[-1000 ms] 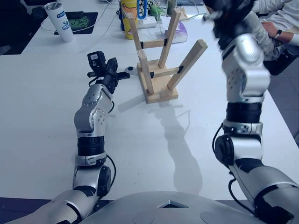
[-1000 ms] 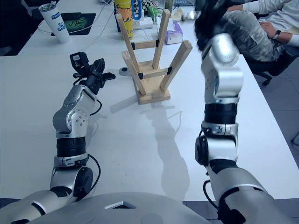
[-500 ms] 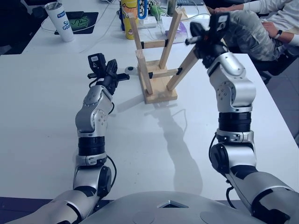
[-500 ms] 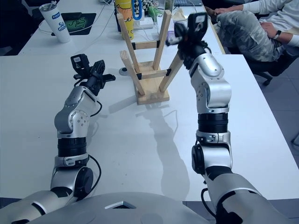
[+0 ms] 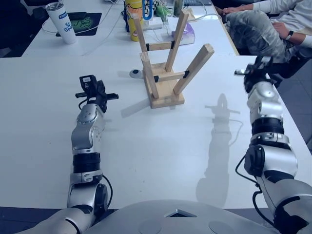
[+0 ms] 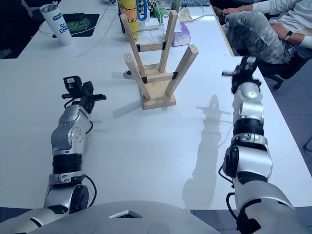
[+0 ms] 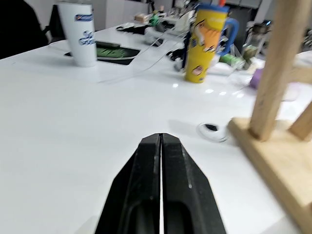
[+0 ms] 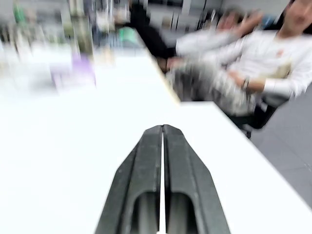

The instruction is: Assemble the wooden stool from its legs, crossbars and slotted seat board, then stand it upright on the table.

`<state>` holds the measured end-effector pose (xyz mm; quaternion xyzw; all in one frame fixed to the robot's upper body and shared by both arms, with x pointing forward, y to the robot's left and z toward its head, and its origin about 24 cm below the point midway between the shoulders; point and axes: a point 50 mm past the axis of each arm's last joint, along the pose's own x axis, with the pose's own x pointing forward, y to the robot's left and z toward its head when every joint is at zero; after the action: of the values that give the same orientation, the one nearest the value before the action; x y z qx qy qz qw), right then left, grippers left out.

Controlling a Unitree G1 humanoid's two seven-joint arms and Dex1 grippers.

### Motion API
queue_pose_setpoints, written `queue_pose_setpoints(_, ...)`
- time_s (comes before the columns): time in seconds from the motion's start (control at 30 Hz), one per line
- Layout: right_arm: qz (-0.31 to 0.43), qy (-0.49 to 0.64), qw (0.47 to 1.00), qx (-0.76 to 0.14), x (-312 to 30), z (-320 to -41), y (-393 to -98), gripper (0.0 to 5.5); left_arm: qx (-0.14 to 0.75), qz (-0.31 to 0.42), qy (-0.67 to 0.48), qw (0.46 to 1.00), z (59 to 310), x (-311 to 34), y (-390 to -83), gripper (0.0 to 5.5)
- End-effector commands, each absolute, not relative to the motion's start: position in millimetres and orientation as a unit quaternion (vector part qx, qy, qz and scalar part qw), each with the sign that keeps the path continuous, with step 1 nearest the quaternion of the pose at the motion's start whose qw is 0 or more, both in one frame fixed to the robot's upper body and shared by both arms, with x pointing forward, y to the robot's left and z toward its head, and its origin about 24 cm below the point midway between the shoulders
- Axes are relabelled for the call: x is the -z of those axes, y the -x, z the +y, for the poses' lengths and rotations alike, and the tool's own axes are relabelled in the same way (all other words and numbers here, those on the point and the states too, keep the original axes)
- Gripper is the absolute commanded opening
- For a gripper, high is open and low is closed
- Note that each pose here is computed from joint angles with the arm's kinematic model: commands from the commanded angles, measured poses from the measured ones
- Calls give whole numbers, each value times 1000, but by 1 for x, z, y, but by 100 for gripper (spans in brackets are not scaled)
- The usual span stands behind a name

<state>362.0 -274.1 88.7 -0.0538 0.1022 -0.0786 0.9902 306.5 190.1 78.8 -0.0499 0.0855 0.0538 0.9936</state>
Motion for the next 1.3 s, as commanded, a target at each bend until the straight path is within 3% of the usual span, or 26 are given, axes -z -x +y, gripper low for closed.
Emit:
queue_pose_setpoints(0.03,81,57,995,-34,-83,-216,-367,0,-22,93,30,995,177,-74,-307,2)
queue_pose_setpoints(0.2,70,36,991,-107,-76,-163,-359,0,10,80,11,997,165,-76,-305,2)
queue_pose_setpoints(0.4,90,27,988,-127,-66,-152,-343,0,33,68,-1,997,157,-78,-305,2)
queue_pose_setpoints(0.8,46,24,973,-225,-89,-126,-331,0,19,67,-9,998,166,-74,-307,2)
queue_pose_setpoints(0.9,62,47,980,-186,-87,-138,-334,0,23,66,-17,997,170,-74,-310,2)
queue_pose_setpoints(1.03,83,49,993,-70,-83,-171,-332,0,13,56,-50,997,191,-77,-316,2)
queue_pose_setpoints(1.2,128,17,989,74,-69,-207,-322,0,-57,57,-92,993,234,-78,-321,2)
queue_pose_setpoints(1.27,141,5,987,81,-67,-201,-321,0,-48,47,-91,994,228,-84,-326,2)
queue_pose_setpoints(1.3,137,-3,989,56,-69,-186,-322,0,-15,36,-84,996,211,-89,-330,2)
